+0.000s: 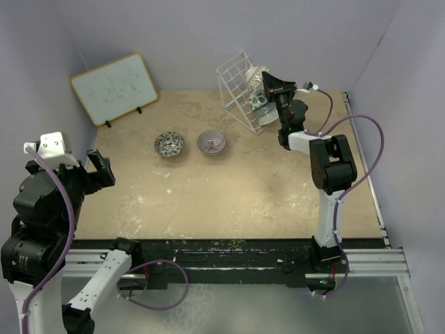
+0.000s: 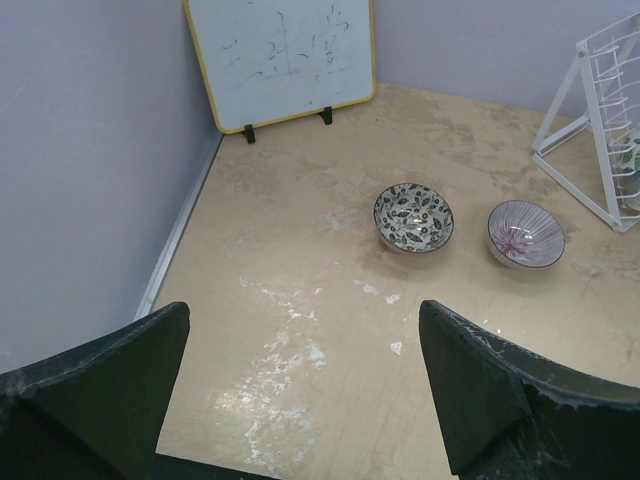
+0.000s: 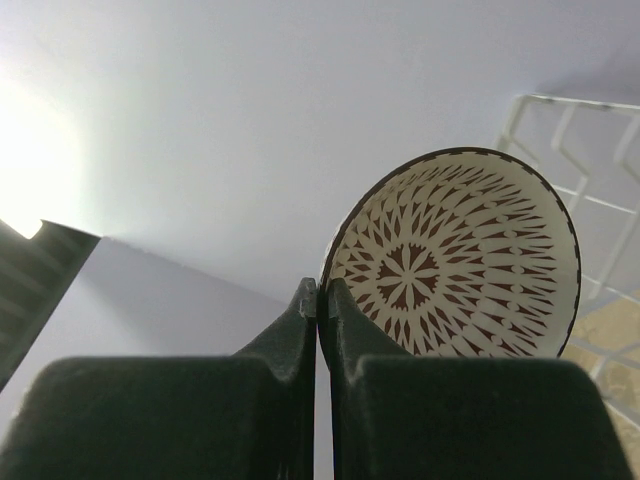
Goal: Load the bowls into the dish rack
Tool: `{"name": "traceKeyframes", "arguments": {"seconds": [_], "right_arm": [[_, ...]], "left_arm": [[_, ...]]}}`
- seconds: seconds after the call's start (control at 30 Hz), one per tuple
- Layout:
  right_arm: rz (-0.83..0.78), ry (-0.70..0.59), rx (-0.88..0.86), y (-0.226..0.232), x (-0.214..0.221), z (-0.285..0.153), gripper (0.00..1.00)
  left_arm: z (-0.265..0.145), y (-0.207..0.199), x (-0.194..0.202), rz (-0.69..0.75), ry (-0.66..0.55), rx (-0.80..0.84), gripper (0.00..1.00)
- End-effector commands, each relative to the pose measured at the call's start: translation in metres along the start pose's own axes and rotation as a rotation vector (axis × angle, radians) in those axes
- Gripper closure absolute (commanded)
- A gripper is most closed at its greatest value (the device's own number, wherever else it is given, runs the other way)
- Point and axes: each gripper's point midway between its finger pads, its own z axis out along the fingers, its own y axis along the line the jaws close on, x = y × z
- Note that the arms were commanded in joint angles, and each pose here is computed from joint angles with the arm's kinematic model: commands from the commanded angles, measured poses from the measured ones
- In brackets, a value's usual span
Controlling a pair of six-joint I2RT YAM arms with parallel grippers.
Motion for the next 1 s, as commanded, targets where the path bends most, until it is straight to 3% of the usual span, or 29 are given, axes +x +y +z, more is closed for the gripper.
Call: {"name": "traceKeyframes", "arguments": {"seconds": [0.0, 0.83, 0.97], "right_arm": [[0.066, -0.057, -0.249, 0.075, -0.014, 0.009, 1.00], [0.169, -0.079, -0.121, -0.019, -0.017, 0.011, 1.00], [0.179, -0.092, -0.083, -0.024, -0.020, 0.008, 0.90]], "left_arm": [[0.003, 0.000, -0.013, 0.012, -0.037, -0.010, 0.01], [0.015, -0.005, -0.005, 0.022, -0.006, -0.004, 0.01], [0.015, -0.006, -0.005, 0.018, -0.008, 0.000, 0.01]]}}
